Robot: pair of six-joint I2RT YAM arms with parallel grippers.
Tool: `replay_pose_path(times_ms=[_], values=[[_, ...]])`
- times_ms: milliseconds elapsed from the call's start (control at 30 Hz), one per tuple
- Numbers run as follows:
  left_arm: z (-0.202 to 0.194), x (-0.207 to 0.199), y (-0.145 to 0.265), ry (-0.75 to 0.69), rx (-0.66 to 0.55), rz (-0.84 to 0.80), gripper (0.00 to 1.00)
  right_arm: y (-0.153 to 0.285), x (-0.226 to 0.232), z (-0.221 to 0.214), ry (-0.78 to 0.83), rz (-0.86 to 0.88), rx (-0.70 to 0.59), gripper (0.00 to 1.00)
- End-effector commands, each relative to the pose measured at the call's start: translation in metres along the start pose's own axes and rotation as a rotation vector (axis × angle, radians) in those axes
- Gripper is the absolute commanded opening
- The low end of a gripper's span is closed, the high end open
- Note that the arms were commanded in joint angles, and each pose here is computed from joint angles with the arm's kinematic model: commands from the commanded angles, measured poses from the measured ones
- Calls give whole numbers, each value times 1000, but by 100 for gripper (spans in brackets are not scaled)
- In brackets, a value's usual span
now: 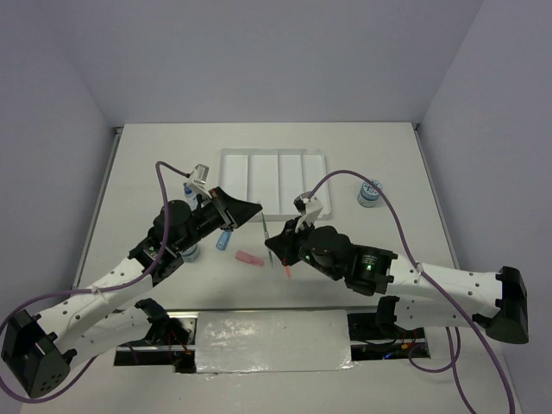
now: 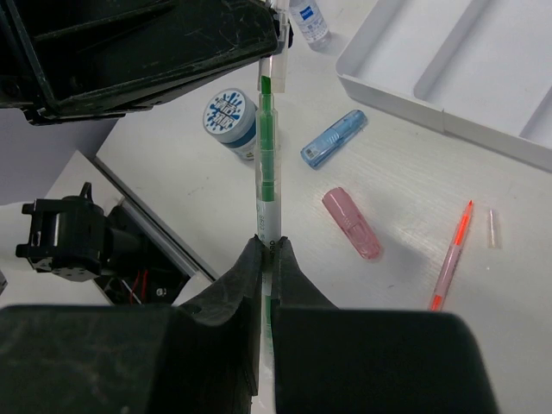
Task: Sort the stationery into containers
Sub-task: Close the pen cap on the pen.
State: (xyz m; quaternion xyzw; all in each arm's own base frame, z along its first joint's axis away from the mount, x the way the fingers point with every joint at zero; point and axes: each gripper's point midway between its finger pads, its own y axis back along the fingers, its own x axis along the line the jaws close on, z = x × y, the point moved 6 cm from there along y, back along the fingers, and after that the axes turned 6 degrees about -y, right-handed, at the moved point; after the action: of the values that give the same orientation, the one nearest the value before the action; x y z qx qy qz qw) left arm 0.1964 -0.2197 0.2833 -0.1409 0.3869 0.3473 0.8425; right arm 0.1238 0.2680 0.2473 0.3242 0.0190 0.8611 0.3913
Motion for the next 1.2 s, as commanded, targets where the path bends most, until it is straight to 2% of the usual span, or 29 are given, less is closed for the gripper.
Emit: replay_pose_path(times_ms=[0,433,1167], values=[[5,-10,0,-22,-28,-61,0,0,9,19,-16,0,-52,0],[18,-8,5,-50,-78,26,0,-3,14,10,-4,69,-6,0],[27,-17,11,-79,-99,21,0,-16,9,3,18,-3,29,0]])
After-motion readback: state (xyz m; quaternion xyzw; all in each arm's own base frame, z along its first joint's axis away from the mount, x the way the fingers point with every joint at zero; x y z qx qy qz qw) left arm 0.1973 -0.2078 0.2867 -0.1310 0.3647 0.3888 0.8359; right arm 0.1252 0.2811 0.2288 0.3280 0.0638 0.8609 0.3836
